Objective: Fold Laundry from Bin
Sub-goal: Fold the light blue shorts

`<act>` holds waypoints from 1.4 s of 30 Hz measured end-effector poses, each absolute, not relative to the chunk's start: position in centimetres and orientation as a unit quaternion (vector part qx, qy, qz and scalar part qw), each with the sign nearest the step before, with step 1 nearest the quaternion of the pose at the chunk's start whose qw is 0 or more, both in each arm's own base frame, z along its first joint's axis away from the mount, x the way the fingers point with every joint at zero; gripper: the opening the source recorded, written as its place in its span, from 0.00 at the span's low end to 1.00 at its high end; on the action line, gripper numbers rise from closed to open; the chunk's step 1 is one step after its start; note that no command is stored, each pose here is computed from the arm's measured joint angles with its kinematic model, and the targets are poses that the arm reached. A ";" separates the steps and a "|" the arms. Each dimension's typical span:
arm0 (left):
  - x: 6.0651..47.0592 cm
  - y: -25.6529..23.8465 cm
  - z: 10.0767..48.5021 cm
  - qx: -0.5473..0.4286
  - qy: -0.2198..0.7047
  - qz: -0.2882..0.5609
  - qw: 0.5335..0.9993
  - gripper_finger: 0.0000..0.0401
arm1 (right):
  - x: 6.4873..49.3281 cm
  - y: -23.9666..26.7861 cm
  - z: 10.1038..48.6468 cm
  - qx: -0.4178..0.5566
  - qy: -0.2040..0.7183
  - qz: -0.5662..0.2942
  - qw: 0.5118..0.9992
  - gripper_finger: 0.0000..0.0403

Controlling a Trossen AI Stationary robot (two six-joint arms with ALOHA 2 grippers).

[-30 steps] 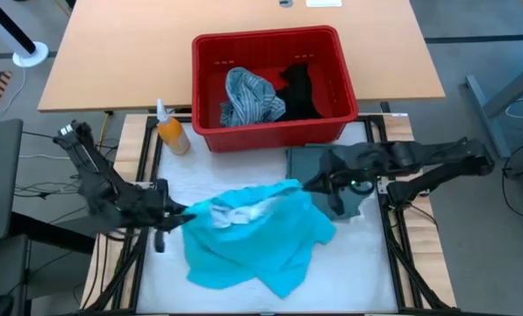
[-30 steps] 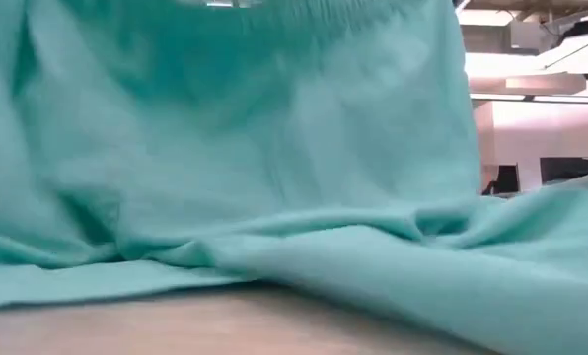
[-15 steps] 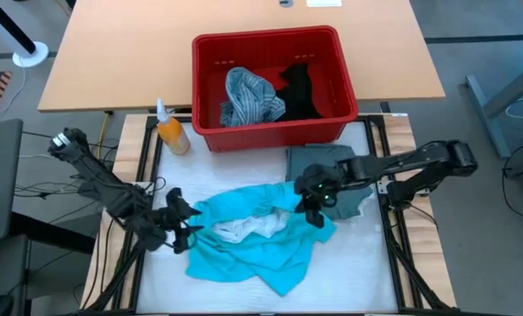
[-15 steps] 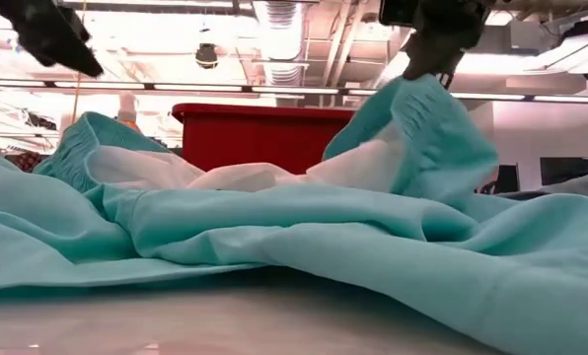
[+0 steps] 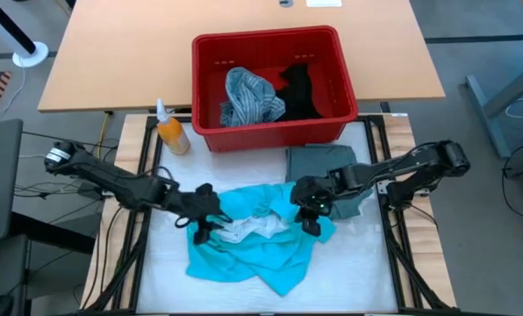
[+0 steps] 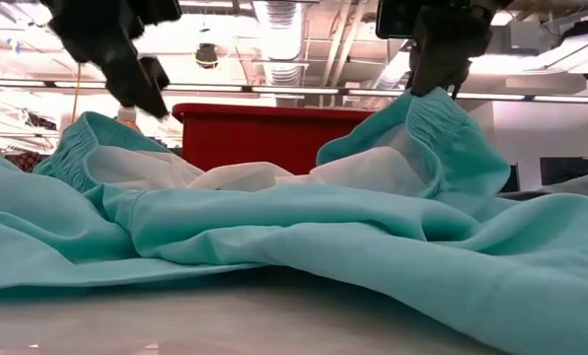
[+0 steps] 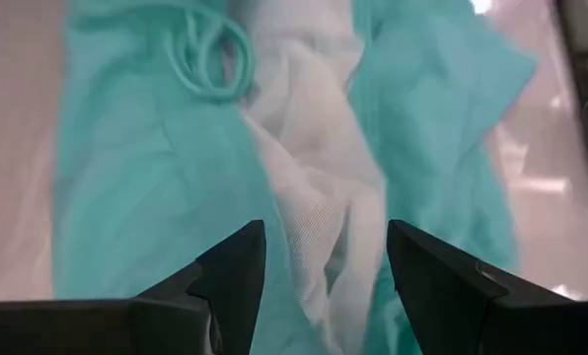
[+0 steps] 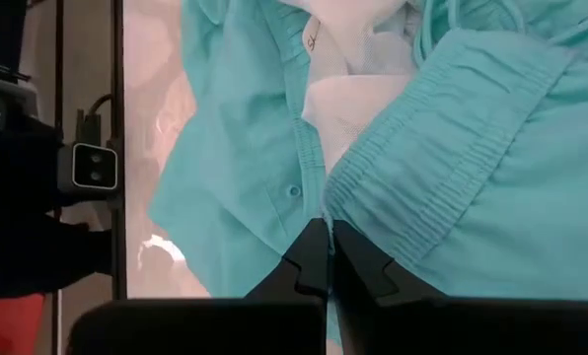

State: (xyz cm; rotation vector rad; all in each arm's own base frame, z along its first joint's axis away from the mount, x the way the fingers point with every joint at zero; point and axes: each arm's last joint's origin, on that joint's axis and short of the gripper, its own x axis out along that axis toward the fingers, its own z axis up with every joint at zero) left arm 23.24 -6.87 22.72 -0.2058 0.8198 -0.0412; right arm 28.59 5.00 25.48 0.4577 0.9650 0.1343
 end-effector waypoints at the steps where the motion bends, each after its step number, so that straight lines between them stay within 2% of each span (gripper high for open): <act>1: 23.5 -6.9 22.2 -0.092 0.408 -0.018 0.908 0.50 | 28.6 5.0 25.5 0.221 0.457 0.063 0.859 0.06; 8: 25.0 -7.2 19.0 -0.076 0.462 0.007 0.883 0.47 | 28.5 5.3 25.5 0.226 0.459 0.058 0.857 0.06; 10: 25.1 -7.2 18.8 -0.082 0.462 0.016 0.883 0.40 | 28.5 5.5 25.5 0.227 0.460 0.058 0.856 0.06; 18: 25.5 -7.3 19.6 -0.096 0.424 0.008 0.900 0.05 | 28.4 5.9 25.5 0.224 0.464 0.063 0.855 0.06; 20: 25.2 -7.2 19.3 -0.096 0.443 0.020 0.891 0.02 | 28.4 5.9 25.5 0.226 0.464 0.062 0.854 0.07; 25: 24.2 -6.9 18.8 -0.100 0.490 0.050 0.865 0.00 | 28.4 5.9 25.5 0.235 0.465 0.059 0.852 0.14; 32: 23.3 -7.2 20.6 -0.120 0.467 0.021 0.876 0.02 | 28.2 5.9 25.9 0.236 0.459 0.063 0.854 0.22; 42: 22.0 -6.7 21.1 -0.127 0.480 0.058 0.866 0.25 | 28.2 5.9 25.9 0.243 0.459 0.066 0.852 0.42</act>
